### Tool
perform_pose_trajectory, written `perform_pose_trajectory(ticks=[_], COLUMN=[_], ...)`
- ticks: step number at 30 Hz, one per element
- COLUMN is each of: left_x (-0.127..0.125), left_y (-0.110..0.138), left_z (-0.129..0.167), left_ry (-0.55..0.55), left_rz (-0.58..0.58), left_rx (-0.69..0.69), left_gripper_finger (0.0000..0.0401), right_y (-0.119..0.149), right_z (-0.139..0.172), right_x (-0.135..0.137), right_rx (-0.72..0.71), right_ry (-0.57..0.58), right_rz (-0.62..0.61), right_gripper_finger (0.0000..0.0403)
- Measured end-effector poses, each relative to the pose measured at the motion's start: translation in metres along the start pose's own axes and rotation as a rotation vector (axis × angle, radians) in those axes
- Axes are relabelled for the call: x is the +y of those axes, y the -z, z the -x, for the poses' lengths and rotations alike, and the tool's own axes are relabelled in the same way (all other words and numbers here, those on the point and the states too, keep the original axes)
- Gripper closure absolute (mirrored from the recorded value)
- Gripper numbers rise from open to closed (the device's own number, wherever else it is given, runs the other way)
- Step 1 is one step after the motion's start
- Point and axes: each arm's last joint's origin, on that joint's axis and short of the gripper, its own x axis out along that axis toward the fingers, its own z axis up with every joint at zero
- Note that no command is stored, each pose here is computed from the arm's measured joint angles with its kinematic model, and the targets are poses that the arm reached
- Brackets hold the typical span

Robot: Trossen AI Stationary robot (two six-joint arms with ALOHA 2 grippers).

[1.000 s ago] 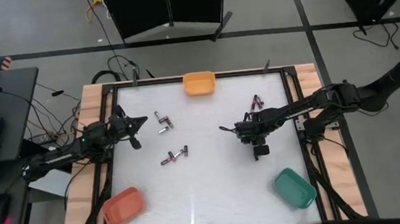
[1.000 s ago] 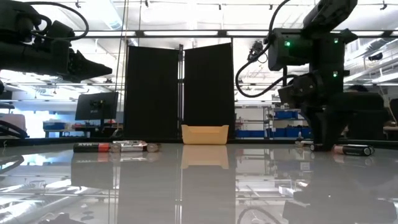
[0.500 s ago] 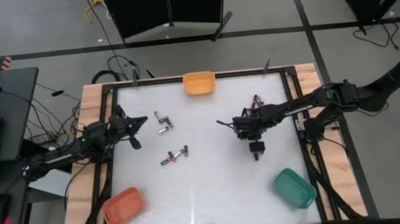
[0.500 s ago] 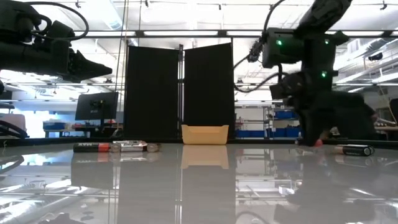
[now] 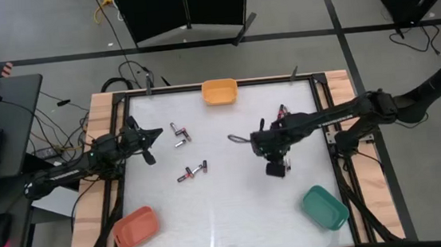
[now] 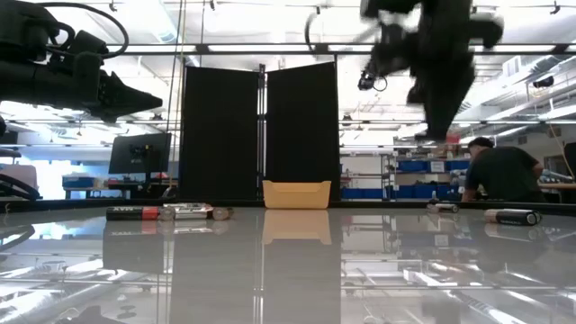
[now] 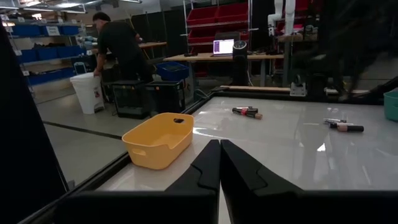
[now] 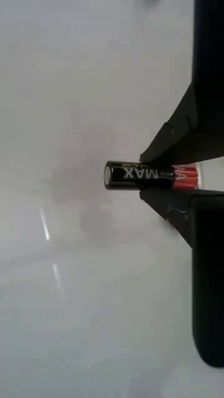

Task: Sort batteries
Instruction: Put the black-red battery into the green bin

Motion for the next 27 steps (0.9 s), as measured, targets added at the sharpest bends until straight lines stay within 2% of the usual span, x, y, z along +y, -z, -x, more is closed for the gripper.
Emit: perform_pose_trajectory(ticks=[5,10,18,22,27], left_x=[0.000,0.000,0.000,0.000,-0.002], left_y=[0.000,0.000,0.000,0.000,0.001], left_z=[0.000,0.000,0.000,0.000,-0.001], left_ry=[0.000,0.000,0.000,0.001,0.060], left_rz=[0.003,0.031,0.040,0.039,0.028], left_rx=[0.000,0.000,-0.001,0.004,0.004], left_gripper_finger=[0.0384,0.0384,0.0384,0.0384,0.0384], right_y=[0.016,0.044,0.081,0.100,0.116], right_z=[0.021,0.024,0.023,0.011,-0.011], right_x=[0.045,0.080,0.111,0.119,0.122], right_rx=[0.054,0.214,0.338,0.375,0.395], right_ry=[-0.071,-0.152,-0.112,-0.056,-0.029], right_rz=[-0.142,-0.175,-0.314,-0.402,-0.465], right_gripper_finger=[0.0345,0.0345,0.0345,0.0345,0.0345])
